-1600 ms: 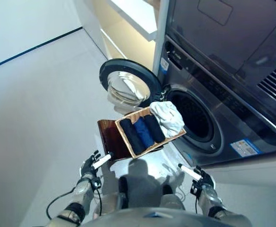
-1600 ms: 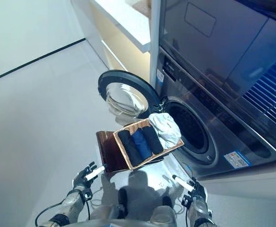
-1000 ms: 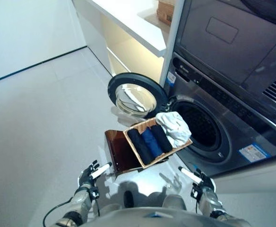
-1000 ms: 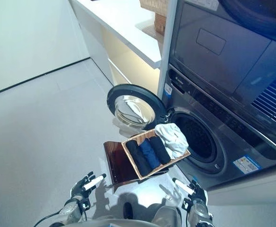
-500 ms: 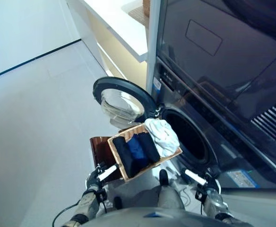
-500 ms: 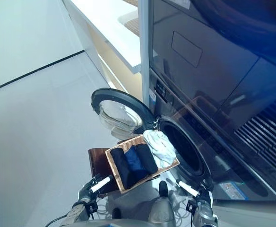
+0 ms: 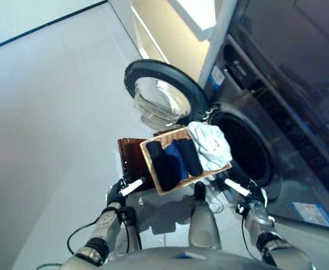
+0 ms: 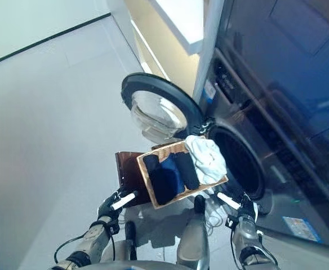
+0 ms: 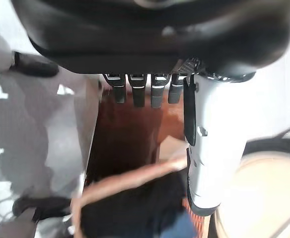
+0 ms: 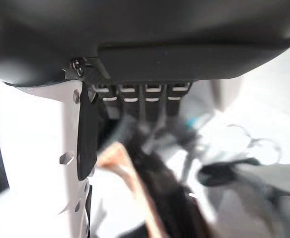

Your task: Pick up the clothes and place them into the washing machine

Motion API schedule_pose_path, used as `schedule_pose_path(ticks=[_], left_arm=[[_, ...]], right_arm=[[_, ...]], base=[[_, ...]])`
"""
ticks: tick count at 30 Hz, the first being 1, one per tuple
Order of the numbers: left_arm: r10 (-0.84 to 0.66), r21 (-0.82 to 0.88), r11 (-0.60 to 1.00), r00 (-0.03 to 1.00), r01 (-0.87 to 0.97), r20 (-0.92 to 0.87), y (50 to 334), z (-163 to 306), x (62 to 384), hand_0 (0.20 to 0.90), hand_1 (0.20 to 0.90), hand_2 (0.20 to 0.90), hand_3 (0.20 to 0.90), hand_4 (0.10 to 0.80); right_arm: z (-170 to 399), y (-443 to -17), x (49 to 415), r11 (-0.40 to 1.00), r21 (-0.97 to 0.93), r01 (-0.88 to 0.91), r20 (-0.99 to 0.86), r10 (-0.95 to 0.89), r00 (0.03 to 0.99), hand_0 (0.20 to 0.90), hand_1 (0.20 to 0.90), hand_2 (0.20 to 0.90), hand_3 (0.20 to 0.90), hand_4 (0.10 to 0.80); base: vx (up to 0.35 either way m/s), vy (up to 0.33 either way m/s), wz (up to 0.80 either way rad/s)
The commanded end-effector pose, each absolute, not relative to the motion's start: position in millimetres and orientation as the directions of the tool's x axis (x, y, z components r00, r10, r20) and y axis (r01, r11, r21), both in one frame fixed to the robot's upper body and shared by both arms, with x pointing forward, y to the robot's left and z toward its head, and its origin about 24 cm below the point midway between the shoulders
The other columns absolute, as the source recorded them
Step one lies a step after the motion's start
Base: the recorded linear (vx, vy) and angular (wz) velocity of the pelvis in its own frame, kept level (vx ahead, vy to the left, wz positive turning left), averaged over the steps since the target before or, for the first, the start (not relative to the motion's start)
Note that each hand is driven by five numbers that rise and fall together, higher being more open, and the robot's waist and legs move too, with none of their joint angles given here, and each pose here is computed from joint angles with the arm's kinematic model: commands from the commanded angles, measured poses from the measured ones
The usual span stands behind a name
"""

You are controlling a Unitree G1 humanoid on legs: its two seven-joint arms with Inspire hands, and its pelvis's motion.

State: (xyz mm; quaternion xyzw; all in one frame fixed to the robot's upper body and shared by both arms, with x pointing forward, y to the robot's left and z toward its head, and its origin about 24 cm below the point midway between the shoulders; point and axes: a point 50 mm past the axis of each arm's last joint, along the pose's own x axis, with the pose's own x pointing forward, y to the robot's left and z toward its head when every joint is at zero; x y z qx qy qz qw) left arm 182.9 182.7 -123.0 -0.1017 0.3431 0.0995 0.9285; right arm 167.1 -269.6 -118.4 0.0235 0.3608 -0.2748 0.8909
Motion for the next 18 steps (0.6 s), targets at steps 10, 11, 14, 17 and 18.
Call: schedule_pose_path(ticks=[10,11,14,17,18], left_arm=[[0.209,-0.103,0.953,0.863,-0.285,-0.46,198.0,-86.7,222.7,0.9,0.9,0.9,0.9,0.8],[0.213,-0.108,0.951,0.868,-0.289,-0.449,197.8,-84.3,224.6,0.9,0.9,0.9,0.9,0.8],[0.224,-0.112,0.947,0.869,-0.3,-0.44,200.4,-82.0,224.2,0.9,0.9,0.9,0.9,0.8],[0.24,-0.11,0.942,0.867,-0.317,-0.438,202.5,-81.5,223.0,0.9,0.9,0.9,0.9,0.8],[0.24,-0.11,0.942,0.866,-0.317,-0.438,202.5,-81.6,222.9,0.9,0.9,0.9,0.9,0.8]], right_arm=[[-73.8,-272.8,234.6,0.81,-0.261,0.525,-0.43,-0.584,0.688,0.9,0.9,0.9,0.9,0.8],[-71.0,-275.8,237.2,0.804,-0.277,0.527,-0.421,-0.594,0.685,0.9,0.9,0.9,0.9,0.8],[-63.0,-281.8,243.8,0.794,-0.335,0.507,-0.386,-0.606,0.695,0.9,0.9,0.9,0.9,0.8],[-54.8,-282.2,250.7,0.791,-0.377,0.483,-0.339,-0.603,0.722,0.9,0.9,0.9,0.9,0.8],[-54.9,-282.1,250.6,0.79,-0.378,0.482,-0.339,-0.603,0.722,0.9,0.9,0.9,0.9,0.8]], base=[[-0.011,0.022,-0.01],[-0.018,0.012,0.12],[-0.011,-0.004,0.15],[-0.003,-0.001,0.01],[0.0,0.0,0.0]])
